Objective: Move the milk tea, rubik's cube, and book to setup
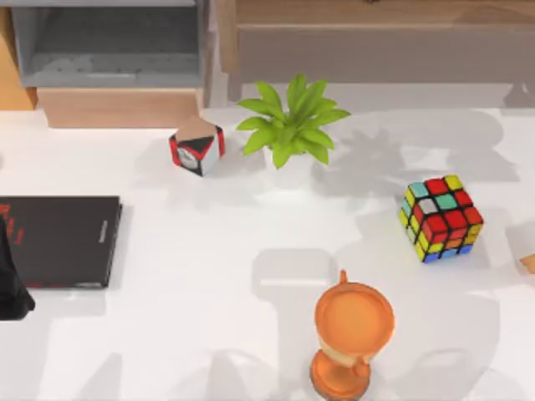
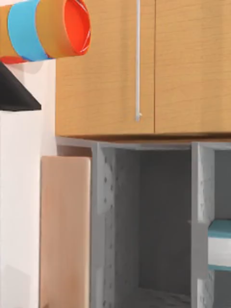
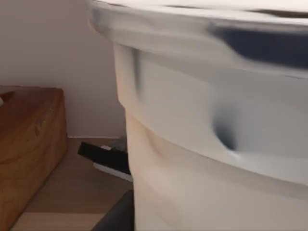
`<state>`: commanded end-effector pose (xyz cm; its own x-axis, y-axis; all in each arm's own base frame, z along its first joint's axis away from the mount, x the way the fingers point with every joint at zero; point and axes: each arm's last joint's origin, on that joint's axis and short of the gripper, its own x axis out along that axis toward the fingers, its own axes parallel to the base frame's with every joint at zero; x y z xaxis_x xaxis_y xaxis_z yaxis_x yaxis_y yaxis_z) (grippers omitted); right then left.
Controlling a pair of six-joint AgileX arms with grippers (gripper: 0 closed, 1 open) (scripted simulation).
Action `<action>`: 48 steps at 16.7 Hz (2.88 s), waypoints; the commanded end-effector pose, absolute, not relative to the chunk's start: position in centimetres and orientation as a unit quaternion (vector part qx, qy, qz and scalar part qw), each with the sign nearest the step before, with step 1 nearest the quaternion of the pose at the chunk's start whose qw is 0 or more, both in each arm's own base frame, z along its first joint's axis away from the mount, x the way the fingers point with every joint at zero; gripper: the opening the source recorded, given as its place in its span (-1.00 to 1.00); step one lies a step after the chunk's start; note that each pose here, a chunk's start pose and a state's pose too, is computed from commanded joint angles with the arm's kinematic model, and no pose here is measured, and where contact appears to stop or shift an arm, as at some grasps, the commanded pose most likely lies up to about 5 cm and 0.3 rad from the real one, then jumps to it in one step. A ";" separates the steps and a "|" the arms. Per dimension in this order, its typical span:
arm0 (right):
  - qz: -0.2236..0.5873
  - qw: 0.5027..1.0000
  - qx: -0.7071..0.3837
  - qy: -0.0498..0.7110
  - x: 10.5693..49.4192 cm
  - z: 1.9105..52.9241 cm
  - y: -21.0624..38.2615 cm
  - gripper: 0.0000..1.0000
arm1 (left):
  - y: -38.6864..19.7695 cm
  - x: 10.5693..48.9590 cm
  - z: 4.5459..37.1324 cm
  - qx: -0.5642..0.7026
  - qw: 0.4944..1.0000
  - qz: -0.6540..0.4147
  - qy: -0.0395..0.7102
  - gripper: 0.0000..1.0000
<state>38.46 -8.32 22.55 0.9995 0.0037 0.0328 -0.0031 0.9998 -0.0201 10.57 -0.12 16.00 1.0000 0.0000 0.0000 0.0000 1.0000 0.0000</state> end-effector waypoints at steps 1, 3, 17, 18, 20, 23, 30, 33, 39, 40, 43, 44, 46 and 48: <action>0.009 0.999 -0.015 -0.028 38.2 22.6 -8.1 -1.00 | -0.1 10.6 16.0 0.000 1.000 0.000 0.000 1.00; 0.025 0.998 -0.026 -0.053 37.6 22.1 -8.0 -1.00 | -0.1 10.6 16.0 0.000 1.000 0.000 0.000 1.00; -0.009 1.000 -0.004 -0.003 31.8 11.1 -14.8 -1.00 | -0.1 10.6 16.0 0.000 1.000 0.000 0.000 1.00; -0.009 1.000 -0.004 -0.004 31.8 11.1 -14.8 -1.00 | -0.1 10.6 16.0 0.000 1.000 0.000 0.000 1.00; -0.008 1.000 -0.004 -0.007 31.9 10.8 -14.8 -1.00 | -0.1 10.6 16.0 0.000 1.000 0.000 0.000 1.00; -0.008 1.000 -0.003 -0.006 31.9 9.5 -14.9 -1.00 | -0.1 10.6 16.0 0.000 1.000 0.000 0.000 1.00; -0.010 1.000 -0.003 -0.002 31.7 8.0 -14.9 -1.00 | -0.1 10.6 16.0 0.000 1.000 0.000 0.000 1.00; -0.010 1.000 -0.003 -0.002 31.7 8.0 -14.9 -0.70 | -0.1 10.6 16.0 0.000 1.000 0.000 0.000 1.00; -0.010 1.000 -0.003 -0.002 31.7 8.0 -14.9 0.21 | -0.1 10.6 16.0 0.000 1.000 0.000 0.000 1.00; -0.010 1.000 -0.003 -0.002 31.7 8.0 -14.9 0.36 | -0.1 10.6 16.0 0.000 1.000 0.000 0.000 1.00; -0.010 1.000 -0.003 -0.002 31.7 8.0 -14.9 0.81 | -0.1 10.6 16.0 0.000 1.000 0.000 0.000 1.00; -0.010 1.000 -0.003 -0.002 31.7 8.0 -14.9 0.96 | -0.1 10.6 16.0 0.000 1.000 0.000 0.000 1.00; -0.010 1.000 -0.003 -0.002 31.7 8.0 -14.9 1.00 | -0.1 10.6 16.0 0.000 1.000 0.000 0.000 1.00; -0.010 1.000 -0.003 -0.002 31.7 8.0 -14.9 1.00 | -0.1 10.6 16.0 0.000 1.000 0.000 0.000 1.00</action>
<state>31.67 -14.91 8.03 0.9998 -0.0207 0.0035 0.0207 0.9998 -0.0068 10.57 -0.12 16.00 1.0000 0.0000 0.0000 0.0000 1.0000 0.0000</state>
